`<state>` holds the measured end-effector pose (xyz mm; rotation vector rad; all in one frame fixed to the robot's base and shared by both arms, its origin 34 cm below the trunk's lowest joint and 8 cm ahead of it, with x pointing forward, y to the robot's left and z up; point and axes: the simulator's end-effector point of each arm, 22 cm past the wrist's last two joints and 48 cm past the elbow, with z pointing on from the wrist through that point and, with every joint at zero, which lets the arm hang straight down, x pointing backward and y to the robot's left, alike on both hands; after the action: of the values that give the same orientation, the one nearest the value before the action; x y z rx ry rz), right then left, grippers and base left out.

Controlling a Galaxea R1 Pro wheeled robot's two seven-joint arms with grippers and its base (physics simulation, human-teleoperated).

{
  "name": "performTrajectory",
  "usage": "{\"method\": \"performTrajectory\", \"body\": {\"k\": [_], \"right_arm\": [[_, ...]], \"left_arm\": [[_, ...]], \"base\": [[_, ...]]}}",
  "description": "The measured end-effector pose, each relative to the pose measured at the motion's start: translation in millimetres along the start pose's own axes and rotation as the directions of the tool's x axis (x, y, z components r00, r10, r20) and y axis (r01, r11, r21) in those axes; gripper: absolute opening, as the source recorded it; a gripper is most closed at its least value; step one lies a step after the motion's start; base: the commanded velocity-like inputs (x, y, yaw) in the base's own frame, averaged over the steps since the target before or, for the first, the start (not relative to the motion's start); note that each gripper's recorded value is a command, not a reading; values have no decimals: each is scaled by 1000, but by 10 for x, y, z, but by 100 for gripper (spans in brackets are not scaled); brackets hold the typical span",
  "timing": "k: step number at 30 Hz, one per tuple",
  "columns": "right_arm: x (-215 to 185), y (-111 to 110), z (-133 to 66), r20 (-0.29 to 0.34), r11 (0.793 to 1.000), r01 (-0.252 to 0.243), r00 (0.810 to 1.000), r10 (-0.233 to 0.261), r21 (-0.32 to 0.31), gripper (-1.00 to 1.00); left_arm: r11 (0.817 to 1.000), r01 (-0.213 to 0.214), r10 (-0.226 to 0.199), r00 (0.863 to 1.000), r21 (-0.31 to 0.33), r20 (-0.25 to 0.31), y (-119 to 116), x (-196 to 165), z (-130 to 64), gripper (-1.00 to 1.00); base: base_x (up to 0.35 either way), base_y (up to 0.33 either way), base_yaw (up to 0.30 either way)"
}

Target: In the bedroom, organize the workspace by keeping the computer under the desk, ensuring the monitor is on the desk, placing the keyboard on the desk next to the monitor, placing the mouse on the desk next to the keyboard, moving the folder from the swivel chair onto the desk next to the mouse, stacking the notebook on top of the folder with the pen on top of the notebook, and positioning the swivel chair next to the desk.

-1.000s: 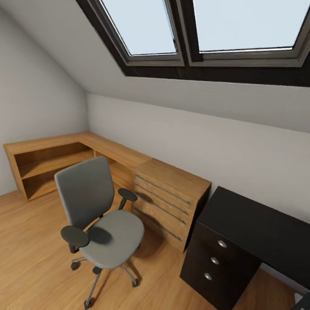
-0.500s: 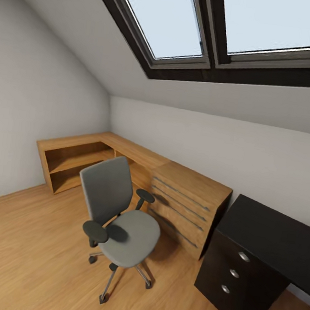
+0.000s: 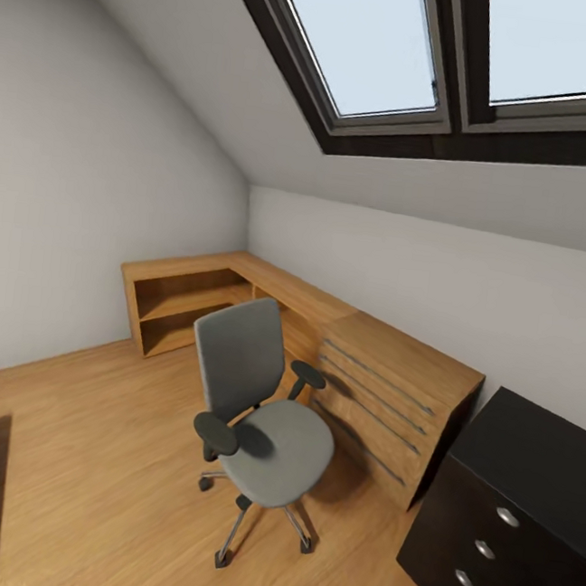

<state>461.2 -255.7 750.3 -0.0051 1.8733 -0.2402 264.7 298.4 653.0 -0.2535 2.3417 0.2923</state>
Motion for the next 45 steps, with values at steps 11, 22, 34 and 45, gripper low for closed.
{"method": "performTrajectory", "body": {"k": [11,22,34,45], "right_arm": [[-1,7,-2,0,1000,-1,1000,1,0,100],[-2,2,-1,0,1000,-2,1000,2,3,100],[-2,-16,-1,1,1000,0,1000,0,5,100],[1,-17,-2,-1,1000,-2,1000,2,8,100]], "left_arm": [[1000,0,0,1000,-2,0,4,0,0,100],[1000,0,0,1000,-2,1,11,-2,2,100],[1000,1,-1,1000,-5,0,21,2,0,100],[1000,1,-1,1000,-4,-1,19,2,1,100]], "base": [[0,0,284],[0,0,288],[147,0,289],[268,0,289]]}}
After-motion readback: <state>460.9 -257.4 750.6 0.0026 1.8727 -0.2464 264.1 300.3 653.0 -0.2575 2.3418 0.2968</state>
